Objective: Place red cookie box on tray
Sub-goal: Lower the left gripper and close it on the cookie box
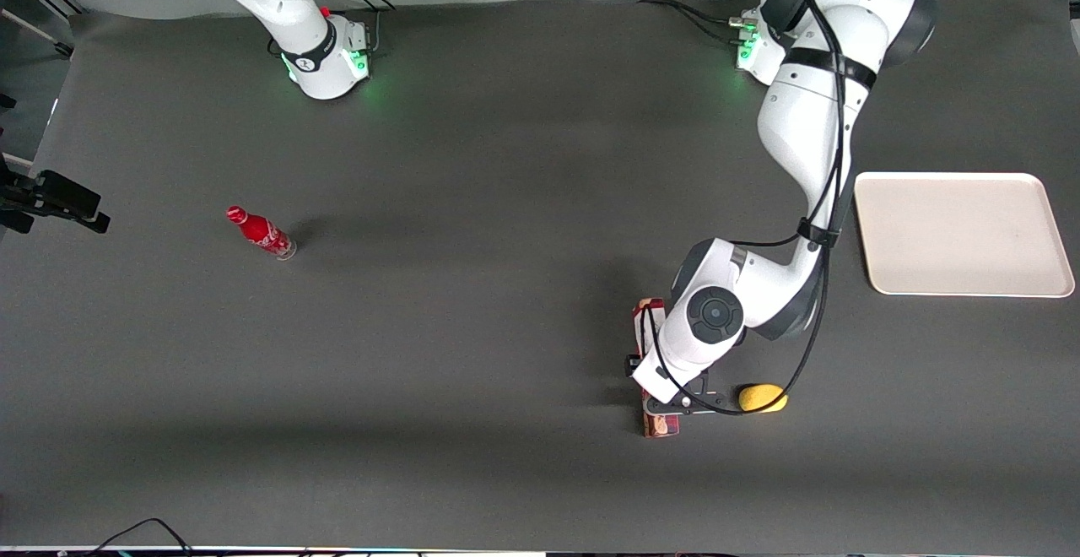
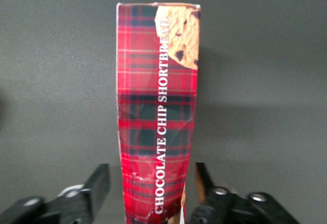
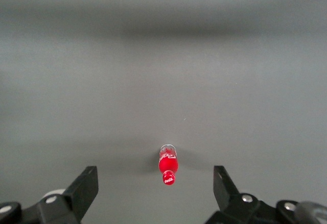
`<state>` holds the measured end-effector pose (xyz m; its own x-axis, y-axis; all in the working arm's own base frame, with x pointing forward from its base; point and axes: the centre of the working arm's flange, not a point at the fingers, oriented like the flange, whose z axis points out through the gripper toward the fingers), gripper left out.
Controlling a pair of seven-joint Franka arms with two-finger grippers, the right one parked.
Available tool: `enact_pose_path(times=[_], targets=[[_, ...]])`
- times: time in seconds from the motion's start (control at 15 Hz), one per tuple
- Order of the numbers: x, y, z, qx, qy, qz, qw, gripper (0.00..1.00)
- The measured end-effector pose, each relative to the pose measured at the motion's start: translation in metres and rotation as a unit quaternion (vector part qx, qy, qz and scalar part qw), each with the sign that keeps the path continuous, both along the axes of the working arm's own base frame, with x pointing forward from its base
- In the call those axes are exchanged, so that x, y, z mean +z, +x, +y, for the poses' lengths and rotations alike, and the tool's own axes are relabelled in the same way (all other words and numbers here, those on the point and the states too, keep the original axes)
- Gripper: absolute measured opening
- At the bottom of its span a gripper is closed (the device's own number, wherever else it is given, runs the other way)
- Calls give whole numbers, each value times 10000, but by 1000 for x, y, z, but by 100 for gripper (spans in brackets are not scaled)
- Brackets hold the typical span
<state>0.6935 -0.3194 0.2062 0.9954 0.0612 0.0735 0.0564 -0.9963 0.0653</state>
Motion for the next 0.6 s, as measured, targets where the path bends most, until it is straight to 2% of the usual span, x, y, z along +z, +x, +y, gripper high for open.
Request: enact_pose_path(times=[0.4,0.47,0.6], targets=[[4,2,-1,22,-8,-41,10000,18],[5,2,-1,25,-7,-42,10000,14],[7,3,-1,29,-10,-57,10000,14]])
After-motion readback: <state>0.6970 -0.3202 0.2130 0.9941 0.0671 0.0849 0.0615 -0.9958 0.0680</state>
